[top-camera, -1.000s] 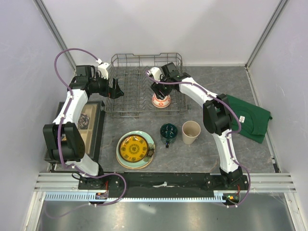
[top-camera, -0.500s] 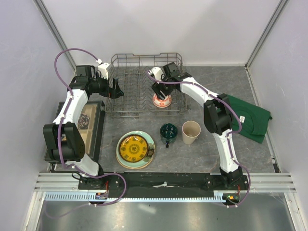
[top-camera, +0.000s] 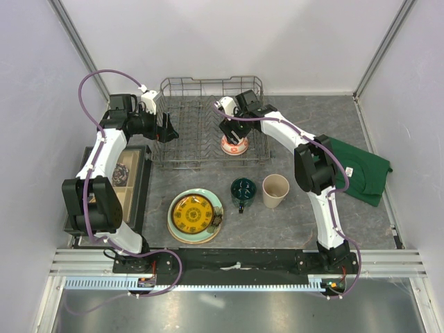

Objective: Unload the mixed dishes from the dish rack
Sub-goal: Pick up the bowl from the dish rack.

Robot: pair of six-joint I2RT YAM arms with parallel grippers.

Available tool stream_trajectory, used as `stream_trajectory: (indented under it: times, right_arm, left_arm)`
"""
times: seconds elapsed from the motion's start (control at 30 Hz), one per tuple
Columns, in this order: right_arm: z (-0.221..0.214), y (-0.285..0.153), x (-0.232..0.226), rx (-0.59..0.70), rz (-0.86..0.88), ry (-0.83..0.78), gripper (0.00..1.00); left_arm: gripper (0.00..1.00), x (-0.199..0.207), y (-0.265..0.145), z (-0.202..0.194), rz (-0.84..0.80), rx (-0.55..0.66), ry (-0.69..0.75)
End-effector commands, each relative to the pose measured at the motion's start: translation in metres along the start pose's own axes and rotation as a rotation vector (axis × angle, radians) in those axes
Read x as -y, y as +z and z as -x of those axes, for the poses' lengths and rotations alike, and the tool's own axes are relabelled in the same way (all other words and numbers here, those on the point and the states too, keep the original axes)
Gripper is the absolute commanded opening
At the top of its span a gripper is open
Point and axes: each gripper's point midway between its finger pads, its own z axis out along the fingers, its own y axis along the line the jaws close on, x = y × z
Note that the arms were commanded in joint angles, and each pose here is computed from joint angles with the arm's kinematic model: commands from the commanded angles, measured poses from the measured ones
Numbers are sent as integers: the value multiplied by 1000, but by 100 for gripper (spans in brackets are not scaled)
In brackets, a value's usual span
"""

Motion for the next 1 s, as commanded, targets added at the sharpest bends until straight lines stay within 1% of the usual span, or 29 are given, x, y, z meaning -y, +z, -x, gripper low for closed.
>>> stream_trajectory:
  times: [0.0, 0.23, 0.57, 0.67, 0.8, 0.87, 0.9, 0.97]
  right_arm:
    - [-8, -13, 7, -30, -32, 17, 75]
    - [-13, -13, 9, -40, -35, 23, 70]
    - [-16, -15, 10, -49, -43, 27, 69]
    - [-17, -15, 10, -50, -41, 25, 65]
    - [-17, -15, 9, -48, -37, 27, 55]
    - [-15, -17, 9, -45, -40, 27, 52]
    - [-15, -17, 10, -46, -43, 27, 49]
    - [-14, -17, 10, -45, -40, 27, 46]
  left_arm:
    - [99, 1, -3, 9, -11, 31, 48]
    - [99, 0, -2, 8, -13, 30, 45]
    - [99, 2, -2, 8, -17, 31, 45]
    - [99, 1, -3, 8, -16, 32, 44]
    - [99, 1, -2, 9, -16, 33, 45]
    - [99, 1, -1, 8, -18, 30, 44]
    - [99, 1, -2, 8, -15, 31, 44]
    - [99, 1, -2, 8, -18, 32, 46]
